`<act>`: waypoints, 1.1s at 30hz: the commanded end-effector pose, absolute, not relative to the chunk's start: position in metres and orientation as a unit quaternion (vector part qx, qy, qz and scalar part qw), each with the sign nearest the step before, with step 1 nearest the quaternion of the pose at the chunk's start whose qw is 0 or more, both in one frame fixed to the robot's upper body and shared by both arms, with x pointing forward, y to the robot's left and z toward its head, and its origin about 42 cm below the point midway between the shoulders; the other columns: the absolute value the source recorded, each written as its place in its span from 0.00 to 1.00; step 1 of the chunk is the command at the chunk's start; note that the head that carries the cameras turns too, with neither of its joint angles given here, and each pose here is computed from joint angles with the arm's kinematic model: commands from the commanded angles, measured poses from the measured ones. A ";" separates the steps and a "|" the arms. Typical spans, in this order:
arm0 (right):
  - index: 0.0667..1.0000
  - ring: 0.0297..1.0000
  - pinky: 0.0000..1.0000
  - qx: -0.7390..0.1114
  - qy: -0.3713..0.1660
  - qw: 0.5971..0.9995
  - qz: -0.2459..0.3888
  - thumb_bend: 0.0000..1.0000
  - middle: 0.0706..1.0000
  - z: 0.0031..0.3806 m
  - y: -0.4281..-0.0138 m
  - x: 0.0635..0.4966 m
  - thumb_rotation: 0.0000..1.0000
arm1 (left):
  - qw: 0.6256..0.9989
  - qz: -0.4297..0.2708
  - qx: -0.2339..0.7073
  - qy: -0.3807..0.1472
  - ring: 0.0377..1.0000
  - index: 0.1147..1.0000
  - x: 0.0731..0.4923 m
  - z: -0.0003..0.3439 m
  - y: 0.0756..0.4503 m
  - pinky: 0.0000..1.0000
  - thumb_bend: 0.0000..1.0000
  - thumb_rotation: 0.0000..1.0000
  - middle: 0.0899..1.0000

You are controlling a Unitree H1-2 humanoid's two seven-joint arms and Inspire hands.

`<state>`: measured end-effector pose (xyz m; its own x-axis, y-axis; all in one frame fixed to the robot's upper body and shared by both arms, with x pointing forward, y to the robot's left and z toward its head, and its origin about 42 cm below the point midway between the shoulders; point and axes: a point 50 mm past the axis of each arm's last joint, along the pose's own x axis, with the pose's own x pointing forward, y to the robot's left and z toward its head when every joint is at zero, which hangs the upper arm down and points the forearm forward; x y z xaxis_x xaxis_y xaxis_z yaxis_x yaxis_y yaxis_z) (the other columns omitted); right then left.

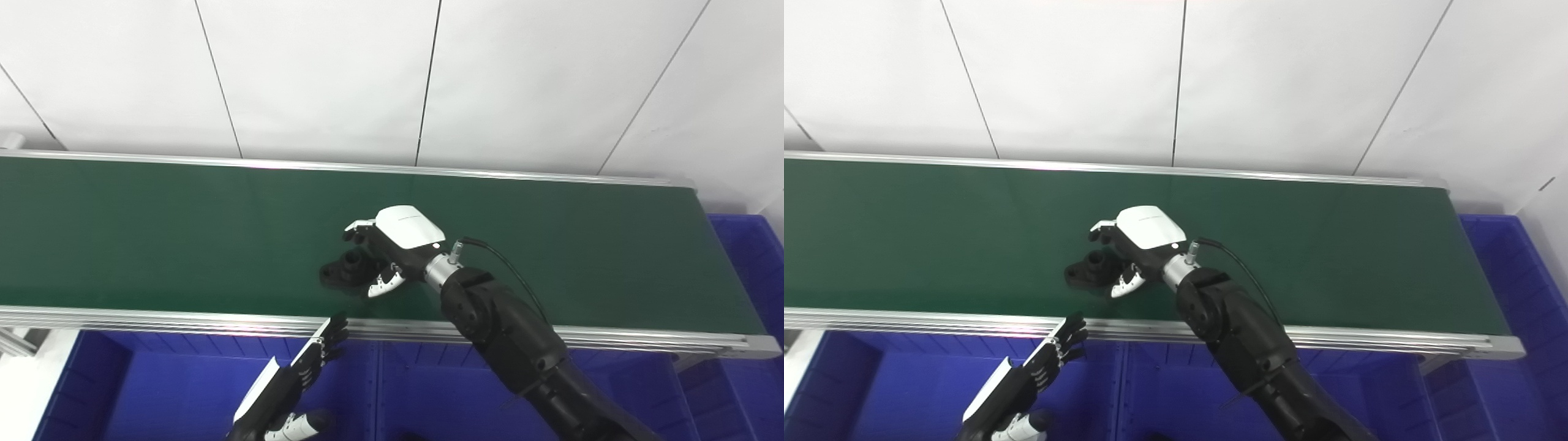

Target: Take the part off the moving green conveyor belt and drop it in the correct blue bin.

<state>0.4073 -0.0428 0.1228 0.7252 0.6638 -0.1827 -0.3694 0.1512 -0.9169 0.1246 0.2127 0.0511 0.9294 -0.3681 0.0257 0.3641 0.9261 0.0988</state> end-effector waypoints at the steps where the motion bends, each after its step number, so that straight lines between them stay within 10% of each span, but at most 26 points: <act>1: 0.58 0.62 0.44 -0.544 -0.146 0.746 0.357 0.44 0.66 0.130 -0.041 0.410 0.00 | 0.980 -0.186 0.049 -0.054 0.98 1.00 0.123 0.061 0.211 0.93 0.74 0.82 1.00; 9: 0.51 0.41 0.42 -0.555 -0.142 0.741 0.351 0.50 0.51 0.132 -0.048 0.412 0.00 | 0.980 -0.186 0.050 -0.057 0.98 1.00 0.124 0.062 0.212 0.92 0.74 0.82 1.00; 33: 0.43 0.46 0.35 -0.530 -0.174 0.780 0.283 0.49 0.53 0.162 -0.076 0.380 0.00 | 0.981 -0.183 0.038 -0.060 0.99 1.00 0.125 0.066 0.216 0.94 0.72 0.78 1.00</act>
